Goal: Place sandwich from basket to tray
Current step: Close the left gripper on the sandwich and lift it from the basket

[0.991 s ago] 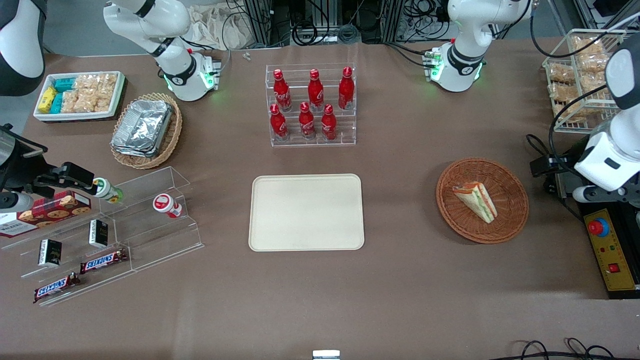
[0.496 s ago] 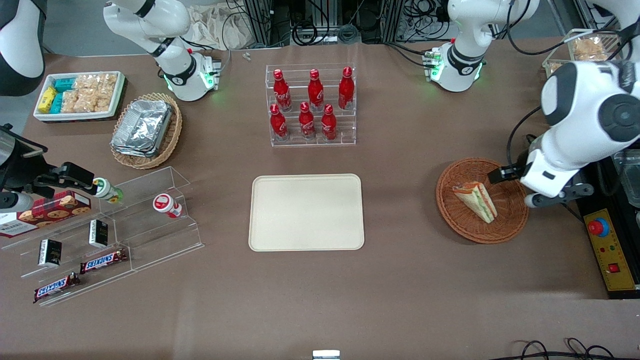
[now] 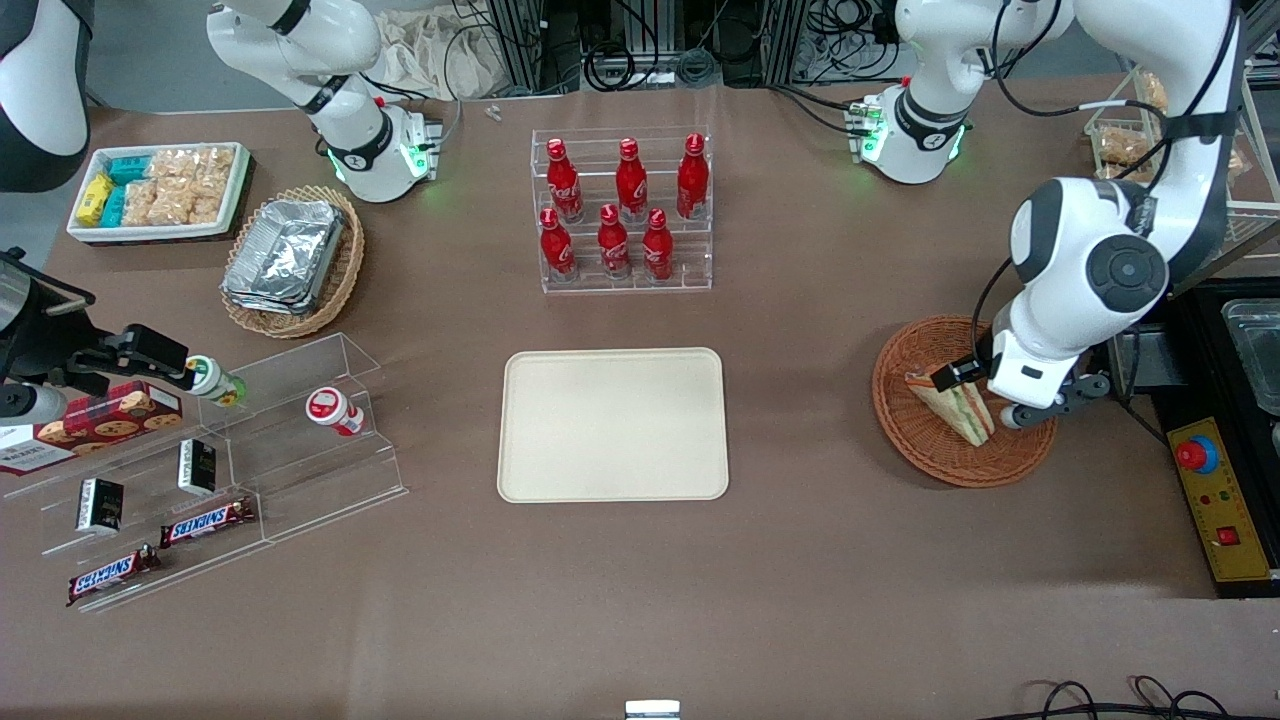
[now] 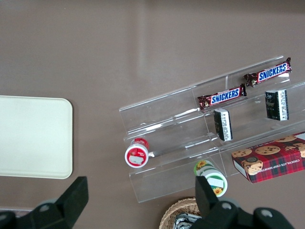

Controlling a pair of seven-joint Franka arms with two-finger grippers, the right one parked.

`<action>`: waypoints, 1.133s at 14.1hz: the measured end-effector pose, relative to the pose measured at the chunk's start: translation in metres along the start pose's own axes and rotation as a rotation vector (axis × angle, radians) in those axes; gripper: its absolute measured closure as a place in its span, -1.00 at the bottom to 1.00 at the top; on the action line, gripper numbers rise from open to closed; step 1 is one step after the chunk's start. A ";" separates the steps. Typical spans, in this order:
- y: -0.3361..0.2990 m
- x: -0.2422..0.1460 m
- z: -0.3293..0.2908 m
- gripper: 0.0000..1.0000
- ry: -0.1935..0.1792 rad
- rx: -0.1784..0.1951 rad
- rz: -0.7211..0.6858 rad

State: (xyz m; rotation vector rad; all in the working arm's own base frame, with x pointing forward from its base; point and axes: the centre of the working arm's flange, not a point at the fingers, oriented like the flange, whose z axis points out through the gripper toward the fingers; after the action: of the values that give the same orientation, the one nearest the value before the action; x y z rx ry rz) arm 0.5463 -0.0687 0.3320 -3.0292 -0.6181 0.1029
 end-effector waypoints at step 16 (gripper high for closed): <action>0.002 0.000 0.045 0.54 -0.030 0.012 -0.103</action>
State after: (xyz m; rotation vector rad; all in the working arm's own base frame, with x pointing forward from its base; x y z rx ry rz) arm 0.5430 -0.0687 0.2869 -2.9825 -0.7709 0.1484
